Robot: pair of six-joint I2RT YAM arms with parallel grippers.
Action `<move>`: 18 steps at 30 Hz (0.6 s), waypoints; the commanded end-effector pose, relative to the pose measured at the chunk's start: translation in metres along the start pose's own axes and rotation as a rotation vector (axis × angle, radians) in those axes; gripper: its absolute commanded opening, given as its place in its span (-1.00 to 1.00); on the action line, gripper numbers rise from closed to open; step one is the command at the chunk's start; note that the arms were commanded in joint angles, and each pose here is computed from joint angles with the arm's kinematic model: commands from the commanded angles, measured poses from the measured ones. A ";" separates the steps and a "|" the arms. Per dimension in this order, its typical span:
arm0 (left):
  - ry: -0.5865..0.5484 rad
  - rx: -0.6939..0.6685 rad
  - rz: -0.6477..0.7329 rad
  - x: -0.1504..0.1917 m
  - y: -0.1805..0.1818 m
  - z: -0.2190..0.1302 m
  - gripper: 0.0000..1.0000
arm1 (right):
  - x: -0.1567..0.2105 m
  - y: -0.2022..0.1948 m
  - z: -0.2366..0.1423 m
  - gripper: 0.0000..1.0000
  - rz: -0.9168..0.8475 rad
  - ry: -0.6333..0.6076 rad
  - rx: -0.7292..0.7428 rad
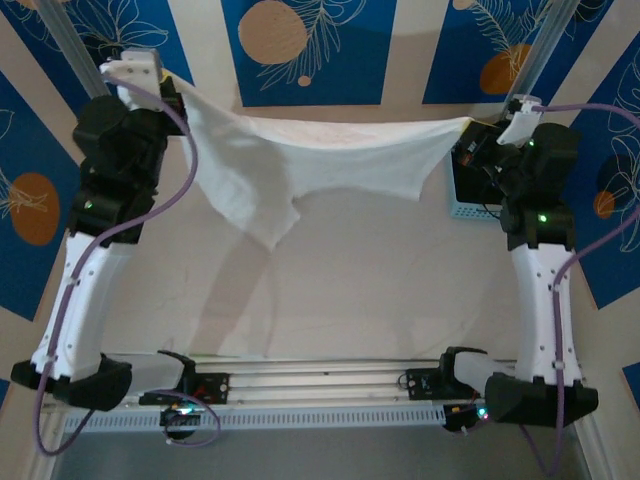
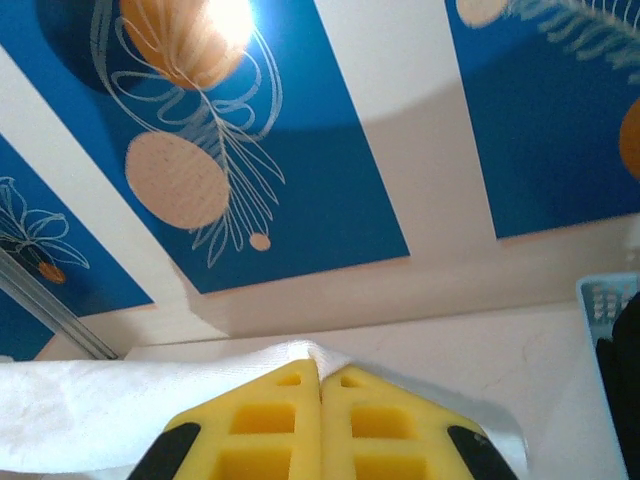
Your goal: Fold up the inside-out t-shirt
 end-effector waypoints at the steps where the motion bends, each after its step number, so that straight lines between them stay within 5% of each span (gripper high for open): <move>1: -0.186 0.083 -0.078 -0.059 0.011 -0.063 -1.00 | -0.036 0.025 -0.053 -1.00 -0.086 -0.124 -0.004; 11: -0.436 0.272 -0.253 -0.119 0.028 -0.179 -1.00 | -0.073 0.073 -0.167 -1.00 -0.166 -0.325 -0.023; 18: -0.430 0.114 -0.190 -0.124 0.036 -0.151 -1.00 | -0.086 0.078 -0.177 -1.00 -0.202 -0.366 -0.009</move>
Point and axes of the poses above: each hand's point on the last joint's axis, 136 mm out from that joint toward the fingers, its own z axis out along the fingers, its own y axis along the line the jaws close on, x = y × z, the point moved 5 cm from there along -z, back along the fingers, and after that the axes turned 9 degrees about -z, right-handed, at the moved point
